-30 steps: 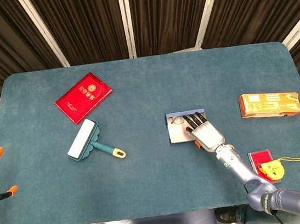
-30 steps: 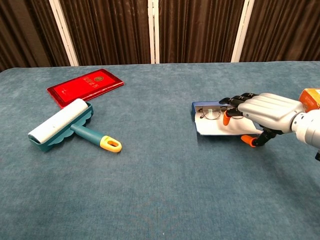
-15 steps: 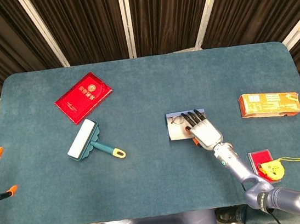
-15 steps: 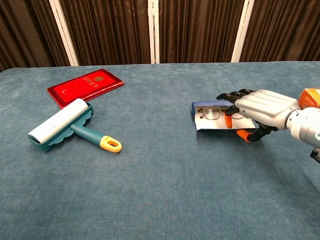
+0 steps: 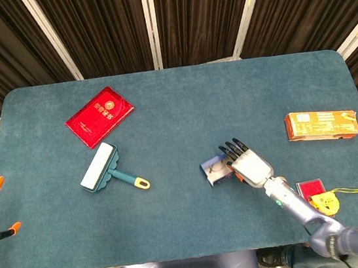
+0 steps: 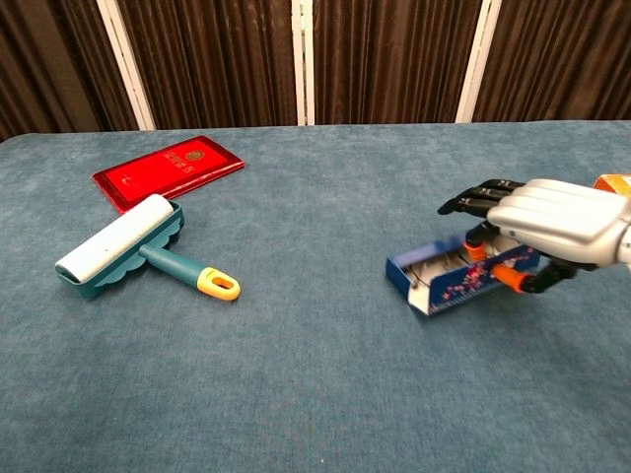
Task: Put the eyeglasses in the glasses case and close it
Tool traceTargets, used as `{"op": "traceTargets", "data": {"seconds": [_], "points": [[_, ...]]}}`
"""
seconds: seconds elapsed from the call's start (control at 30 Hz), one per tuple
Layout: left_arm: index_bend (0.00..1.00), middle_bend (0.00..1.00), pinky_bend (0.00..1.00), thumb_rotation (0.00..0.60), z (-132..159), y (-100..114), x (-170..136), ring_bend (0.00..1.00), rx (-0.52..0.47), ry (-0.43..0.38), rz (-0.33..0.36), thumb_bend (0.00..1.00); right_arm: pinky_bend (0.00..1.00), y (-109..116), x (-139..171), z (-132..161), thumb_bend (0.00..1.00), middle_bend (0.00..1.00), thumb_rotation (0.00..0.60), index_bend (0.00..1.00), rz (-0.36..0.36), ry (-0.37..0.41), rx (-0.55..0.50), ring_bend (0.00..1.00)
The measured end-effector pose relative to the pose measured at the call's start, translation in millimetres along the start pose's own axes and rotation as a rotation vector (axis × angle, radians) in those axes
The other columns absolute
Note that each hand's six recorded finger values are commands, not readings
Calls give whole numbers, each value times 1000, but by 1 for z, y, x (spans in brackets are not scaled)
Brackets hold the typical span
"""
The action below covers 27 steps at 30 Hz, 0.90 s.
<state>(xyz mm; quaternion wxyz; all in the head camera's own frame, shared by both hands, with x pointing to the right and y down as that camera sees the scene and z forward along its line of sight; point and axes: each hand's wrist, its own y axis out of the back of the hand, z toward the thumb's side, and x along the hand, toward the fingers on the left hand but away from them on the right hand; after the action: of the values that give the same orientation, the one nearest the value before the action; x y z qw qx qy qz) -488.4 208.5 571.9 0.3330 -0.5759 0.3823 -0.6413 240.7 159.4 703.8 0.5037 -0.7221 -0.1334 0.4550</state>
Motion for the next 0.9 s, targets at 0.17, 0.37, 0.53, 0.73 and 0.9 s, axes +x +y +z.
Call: {"op": "traceTargets", "data": {"seconds": [0.17, 0.37, 0.53, 0.73, 0.9], "points": [[0, 0, 0, 600, 2, -4, 1, 0, 8, -6, -12, 0, 0, 10, 15, 3, 503, 65, 600, 653, 17, 43, 36, 0], [0, 0, 0, 600, 1, -4, 1, 0, 7, -1, -15, 0, 0, 15, 11, 18, 509, 64, 600, 652, 42, 81, 85, 0], [0, 0, 0, 600, 1, -5, 1, 0, 8, 0, -18, 0, 0, 14, -3, 29, 508, 58, 600, 644, 52, 90, 114, 0], [0, 0, 0, 600, 0, -5, 2, 0, 7, 0, -22, 0, 0, 12, -13, 29, 508, 51, 600, 633, 76, 56, 107, 0], [0, 0, 0, 600, 0, -5, 3, 0, 5, -1, -21, 0, 0, 13, -19, 28, 277, 14, 600, 207, 74, 26, 102, 0]]}}
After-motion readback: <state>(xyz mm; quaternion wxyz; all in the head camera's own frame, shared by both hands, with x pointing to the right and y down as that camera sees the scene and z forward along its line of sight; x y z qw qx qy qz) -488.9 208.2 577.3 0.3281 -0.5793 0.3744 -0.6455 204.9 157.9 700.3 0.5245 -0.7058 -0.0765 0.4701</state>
